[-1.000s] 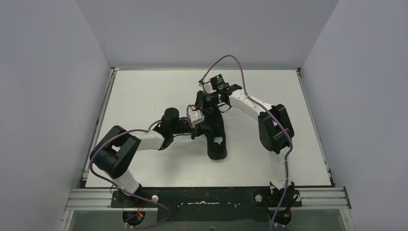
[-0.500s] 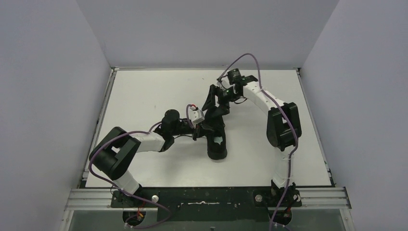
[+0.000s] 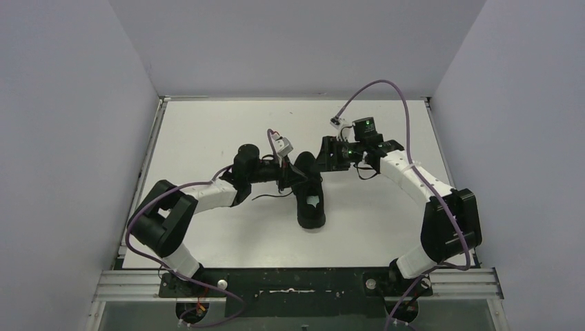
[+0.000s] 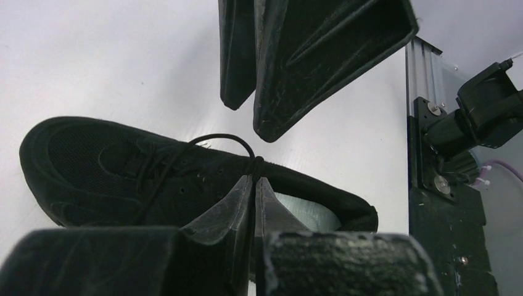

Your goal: Tie the shoes

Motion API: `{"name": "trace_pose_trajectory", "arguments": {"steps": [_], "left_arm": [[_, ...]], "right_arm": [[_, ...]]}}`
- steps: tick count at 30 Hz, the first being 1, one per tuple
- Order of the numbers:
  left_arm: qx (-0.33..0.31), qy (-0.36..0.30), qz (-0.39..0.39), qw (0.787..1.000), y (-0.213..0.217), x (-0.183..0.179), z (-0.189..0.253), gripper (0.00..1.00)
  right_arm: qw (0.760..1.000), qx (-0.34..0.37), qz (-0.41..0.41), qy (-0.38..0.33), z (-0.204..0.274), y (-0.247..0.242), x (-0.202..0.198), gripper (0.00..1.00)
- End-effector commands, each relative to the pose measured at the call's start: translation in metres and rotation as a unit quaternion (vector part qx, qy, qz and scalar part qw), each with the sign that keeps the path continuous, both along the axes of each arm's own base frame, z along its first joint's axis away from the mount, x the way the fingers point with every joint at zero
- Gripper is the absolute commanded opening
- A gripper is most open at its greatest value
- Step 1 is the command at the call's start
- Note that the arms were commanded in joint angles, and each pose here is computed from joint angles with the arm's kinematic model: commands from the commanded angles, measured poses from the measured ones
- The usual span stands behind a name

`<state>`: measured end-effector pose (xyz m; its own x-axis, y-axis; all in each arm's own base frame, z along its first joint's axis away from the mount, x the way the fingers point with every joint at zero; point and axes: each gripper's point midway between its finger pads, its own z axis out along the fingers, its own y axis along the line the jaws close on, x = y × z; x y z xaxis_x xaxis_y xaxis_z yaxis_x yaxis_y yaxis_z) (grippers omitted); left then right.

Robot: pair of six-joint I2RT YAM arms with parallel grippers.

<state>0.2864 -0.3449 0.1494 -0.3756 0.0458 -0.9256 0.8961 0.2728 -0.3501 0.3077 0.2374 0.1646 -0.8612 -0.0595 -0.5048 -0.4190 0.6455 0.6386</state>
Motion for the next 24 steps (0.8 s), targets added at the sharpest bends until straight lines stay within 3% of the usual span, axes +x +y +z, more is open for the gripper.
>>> {"name": "trace_pose_trajectory", "arguments": {"steps": [1, 7, 12, 17, 24], "left_arm": [[-0.019, 0.012, -0.009, 1.000, 0.001, 0.004, 0.020, 0.00], [-0.039, 0.042, -0.011, 0.998, 0.001, 0.010, 0.022, 0.00], [-0.044, 0.052, -0.020, 0.997, -0.002, 0.012, 0.023, 0.00], [-0.048, 0.055, -0.021, 0.997, 0.000, 0.016, 0.024, 0.00], [-0.049, 0.065, -0.032, 0.996, 0.000, 0.016, 0.022, 0.00]], "right_arm": [[0.991, 0.056, 0.028, -0.114, 0.022, 0.014, 0.024, 0.54], [0.967, 0.081, 0.142, -0.198, 0.018, 0.019, 0.006, 0.47], [0.935, 0.068, 0.208, -0.279, 0.016, 0.023, 0.000, 0.50], [0.930, 0.072, 0.224, -0.283, 0.011, 0.024, 0.003, 0.50], [0.930, 0.099, 0.231, -0.270, 0.004, 0.035, 0.005, 0.41]]}}
